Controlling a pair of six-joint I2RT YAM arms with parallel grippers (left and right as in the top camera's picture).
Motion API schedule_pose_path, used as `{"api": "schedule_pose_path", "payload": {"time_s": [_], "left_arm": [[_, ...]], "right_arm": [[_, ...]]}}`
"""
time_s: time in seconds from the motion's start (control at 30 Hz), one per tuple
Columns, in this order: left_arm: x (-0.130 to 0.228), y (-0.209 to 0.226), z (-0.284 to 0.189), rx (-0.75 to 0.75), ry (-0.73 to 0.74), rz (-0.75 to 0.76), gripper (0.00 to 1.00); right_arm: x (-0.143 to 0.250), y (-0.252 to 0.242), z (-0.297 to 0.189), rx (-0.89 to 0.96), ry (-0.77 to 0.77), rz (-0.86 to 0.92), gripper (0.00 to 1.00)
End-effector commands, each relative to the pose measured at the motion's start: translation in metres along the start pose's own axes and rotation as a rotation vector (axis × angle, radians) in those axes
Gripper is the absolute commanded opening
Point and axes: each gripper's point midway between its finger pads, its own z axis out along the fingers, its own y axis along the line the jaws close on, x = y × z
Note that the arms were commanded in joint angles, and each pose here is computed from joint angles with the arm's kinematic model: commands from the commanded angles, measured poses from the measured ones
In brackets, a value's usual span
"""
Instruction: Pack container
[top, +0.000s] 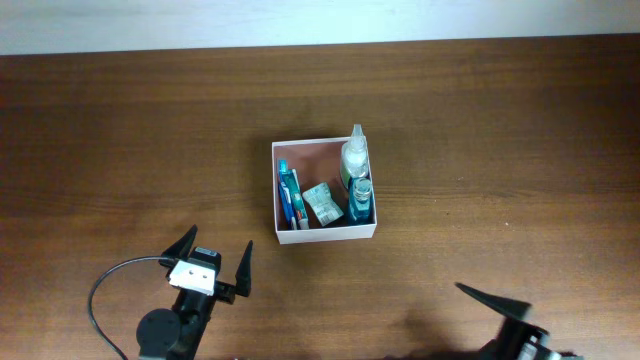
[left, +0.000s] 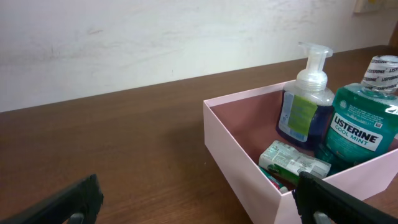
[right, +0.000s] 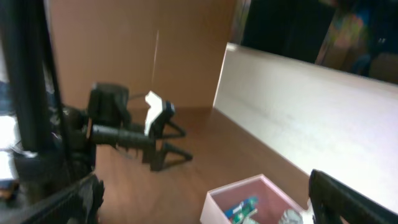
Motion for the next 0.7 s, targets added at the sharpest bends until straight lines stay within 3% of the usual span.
{"api": "schedule_pose_path", "payload": {"time_s": [0.0,0.13,0.37,0.67], "left_arm": [[0.002,-0.001,0.000,0.009,-0.001,0.019,0.99],[0.002,-0.001,0.000,0.009,-0.001,0.018,0.99],[0.002,-0.001,0.000,0.009,-0.001,0.018,1.00],[0.002,-0.001,0.000,0.009,-0.001,0.019,1.00]], "right_arm": [[0.025,-0.009,0.017,0.017,0.024,0.072,0.98],[0.062,-0.037,0.038,0.147,0.038,0.218,0.98],[0.107,-0.070,0.048,0.327,0.079,0.224,0.98],[0.154,-0.070,0.056,0.340,0.154,0.248,0.98]]}}
